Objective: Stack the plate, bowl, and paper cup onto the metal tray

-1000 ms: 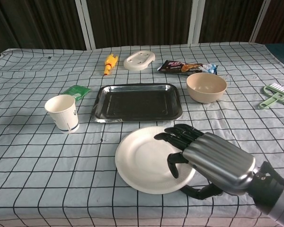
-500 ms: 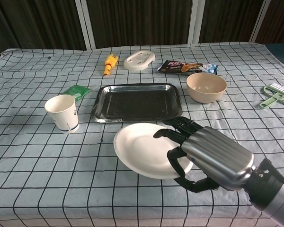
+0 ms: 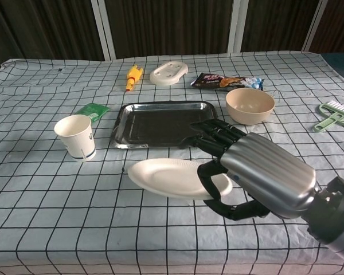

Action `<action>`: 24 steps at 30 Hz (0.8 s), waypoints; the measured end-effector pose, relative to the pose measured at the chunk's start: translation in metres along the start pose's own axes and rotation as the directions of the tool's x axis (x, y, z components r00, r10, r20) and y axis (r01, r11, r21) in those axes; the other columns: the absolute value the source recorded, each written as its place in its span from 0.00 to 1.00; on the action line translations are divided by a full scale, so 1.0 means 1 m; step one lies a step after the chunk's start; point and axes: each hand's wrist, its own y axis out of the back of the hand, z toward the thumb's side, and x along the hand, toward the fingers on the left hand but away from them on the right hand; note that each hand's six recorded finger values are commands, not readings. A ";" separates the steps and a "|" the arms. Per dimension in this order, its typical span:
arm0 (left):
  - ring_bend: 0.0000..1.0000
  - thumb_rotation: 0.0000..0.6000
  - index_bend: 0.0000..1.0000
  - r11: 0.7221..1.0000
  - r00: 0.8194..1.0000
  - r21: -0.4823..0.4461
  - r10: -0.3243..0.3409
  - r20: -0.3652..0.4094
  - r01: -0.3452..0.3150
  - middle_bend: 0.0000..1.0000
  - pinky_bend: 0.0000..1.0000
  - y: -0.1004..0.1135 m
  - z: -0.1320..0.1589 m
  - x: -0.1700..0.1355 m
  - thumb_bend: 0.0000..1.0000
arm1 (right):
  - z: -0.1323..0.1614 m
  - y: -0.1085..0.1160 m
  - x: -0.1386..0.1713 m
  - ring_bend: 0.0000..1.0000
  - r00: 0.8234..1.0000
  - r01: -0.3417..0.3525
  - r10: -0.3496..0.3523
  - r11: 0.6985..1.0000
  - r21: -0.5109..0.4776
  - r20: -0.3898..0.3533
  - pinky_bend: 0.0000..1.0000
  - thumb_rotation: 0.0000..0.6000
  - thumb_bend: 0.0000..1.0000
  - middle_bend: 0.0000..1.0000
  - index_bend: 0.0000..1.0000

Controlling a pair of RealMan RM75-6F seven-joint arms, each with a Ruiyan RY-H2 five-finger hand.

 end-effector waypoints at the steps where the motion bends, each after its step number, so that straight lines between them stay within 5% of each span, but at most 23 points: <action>1: 0.05 1.00 0.00 1.000 1.000 0.000 0.000 0.000 0.000 0.08 0.13 0.000 0.000 0.000 0.36 | 0.001 0.004 -0.001 0.00 1.000 0.011 -0.011 1.000 0.004 -0.006 0.07 1.00 0.54 0.17 0.73; 14: 0.05 1.00 0.00 1.000 1.000 -0.002 0.001 0.001 -0.001 0.08 0.13 0.000 0.000 0.000 0.36 | -0.006 0.041 -0.039 0.00 0.994 0.110 -0.107 0.985 0.136 -0.028 0.08 1.00 0.54 0.17 0.73; 24: 0.05 1.00 0.00 1.000 1.000 -0.002 -0.004 -0.002 0.004 0.08 0.13 0.000 -0.001 0.002 0.36 | -0.052 0.039 -0.100 0.00 0.994 0.046 -0.074 0.951 0.307 0.080 0.10 1.00 0.54 0.18 0.73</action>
